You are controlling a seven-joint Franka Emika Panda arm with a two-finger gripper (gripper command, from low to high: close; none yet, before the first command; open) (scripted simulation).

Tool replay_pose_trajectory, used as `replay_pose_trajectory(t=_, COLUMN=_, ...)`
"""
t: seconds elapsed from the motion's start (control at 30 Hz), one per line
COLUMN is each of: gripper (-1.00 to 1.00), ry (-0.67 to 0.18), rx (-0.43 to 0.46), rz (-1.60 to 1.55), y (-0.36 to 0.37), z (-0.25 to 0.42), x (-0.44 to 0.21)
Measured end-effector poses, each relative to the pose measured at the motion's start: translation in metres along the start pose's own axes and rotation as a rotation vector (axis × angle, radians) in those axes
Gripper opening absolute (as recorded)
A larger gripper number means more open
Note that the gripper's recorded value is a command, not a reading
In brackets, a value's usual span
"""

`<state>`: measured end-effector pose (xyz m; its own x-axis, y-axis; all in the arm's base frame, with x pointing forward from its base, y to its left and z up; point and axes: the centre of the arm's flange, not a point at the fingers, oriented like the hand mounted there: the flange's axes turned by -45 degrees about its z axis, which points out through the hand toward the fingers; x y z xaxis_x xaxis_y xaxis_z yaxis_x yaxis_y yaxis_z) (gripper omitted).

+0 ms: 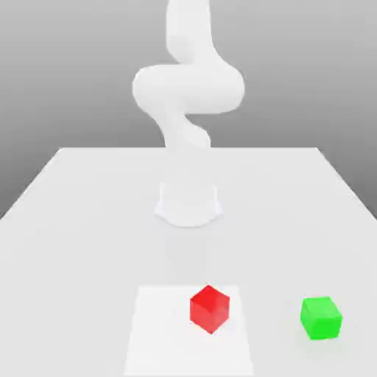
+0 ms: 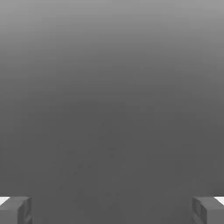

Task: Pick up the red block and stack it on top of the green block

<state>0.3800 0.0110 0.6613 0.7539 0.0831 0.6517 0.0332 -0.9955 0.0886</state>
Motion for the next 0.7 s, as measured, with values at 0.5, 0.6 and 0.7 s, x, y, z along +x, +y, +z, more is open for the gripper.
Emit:
replay_pose_trajectory(t=0.5, gripper=0.00, ry=-0.546, rx=0.160, rz=-0.586, y=-0.044, z=0.306, x=-0.195)
replay_pose_trajectory(t=0.6, gripper=0.00, ry=-0.607, rx=0.276, rz=-0.680, y=-0.058, z=0.332, x=-0.249)
replay_pose_trajectory(t=0.7, gripper=0.00, ry=-0.630, rx=0.355, rz=-0.734, y=-0.070, z=0.347, x=-0.283)
